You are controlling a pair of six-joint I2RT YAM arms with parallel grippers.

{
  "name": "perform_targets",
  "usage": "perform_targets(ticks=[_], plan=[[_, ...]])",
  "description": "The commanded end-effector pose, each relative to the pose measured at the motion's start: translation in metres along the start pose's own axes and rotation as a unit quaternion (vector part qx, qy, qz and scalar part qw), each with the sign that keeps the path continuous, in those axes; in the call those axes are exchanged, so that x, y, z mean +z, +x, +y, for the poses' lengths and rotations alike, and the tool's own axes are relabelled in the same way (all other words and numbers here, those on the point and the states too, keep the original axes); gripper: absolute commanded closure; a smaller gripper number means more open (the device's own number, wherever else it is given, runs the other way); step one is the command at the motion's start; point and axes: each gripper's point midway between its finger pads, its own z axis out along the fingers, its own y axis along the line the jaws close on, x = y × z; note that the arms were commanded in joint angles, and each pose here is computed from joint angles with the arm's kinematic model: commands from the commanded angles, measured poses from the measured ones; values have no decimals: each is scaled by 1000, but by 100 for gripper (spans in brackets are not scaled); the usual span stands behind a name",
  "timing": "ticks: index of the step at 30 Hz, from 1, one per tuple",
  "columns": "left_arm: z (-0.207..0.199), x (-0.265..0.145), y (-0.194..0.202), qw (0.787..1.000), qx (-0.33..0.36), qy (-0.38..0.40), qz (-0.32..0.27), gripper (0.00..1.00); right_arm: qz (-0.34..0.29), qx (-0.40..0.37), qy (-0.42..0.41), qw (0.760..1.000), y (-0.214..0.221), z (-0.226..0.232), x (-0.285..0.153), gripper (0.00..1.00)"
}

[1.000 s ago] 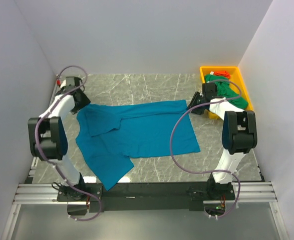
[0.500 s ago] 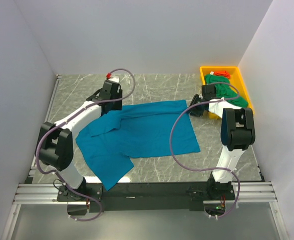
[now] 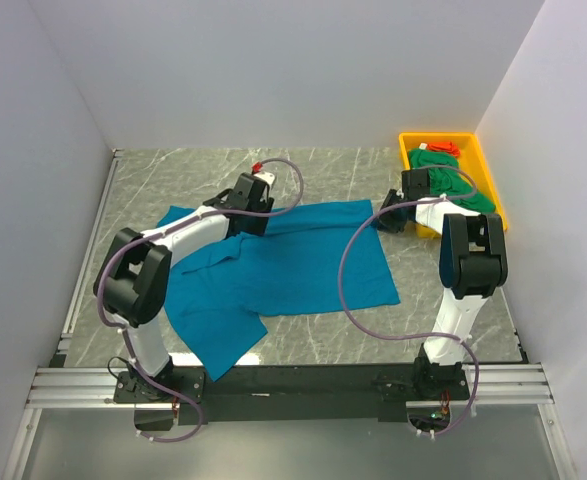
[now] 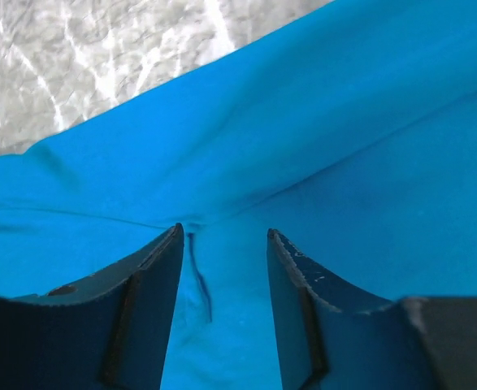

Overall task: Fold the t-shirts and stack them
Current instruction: Fold the tshirt

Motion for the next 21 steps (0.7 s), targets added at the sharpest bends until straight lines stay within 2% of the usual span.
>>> perform_targets(ticks=[1,8,11,17,20,21], plan=[[-15,-1,-28,999,20,24,-40,50,-26,-4,-6,1000,-22,7,1,69],[-32,12,-19,997,61,19,-31,53,-37,-9,-11,999,-29,14,-14,95],[-33,17,-17,997,67,10,-28,56,-38,-10,-12,999,-31,16,-20,100],[-27,27,-12,996,83,-10,-22,62,-31,-8,-17,999,-31,22,-28,100],[-22,32,-7,996,89,-26,-17,69,-33,-8,-21,999,-34,25,-31,100],[-20,34,-6,993,110,-29,-16,71,-32,-9,-22,999,-34,26,-31,100]])
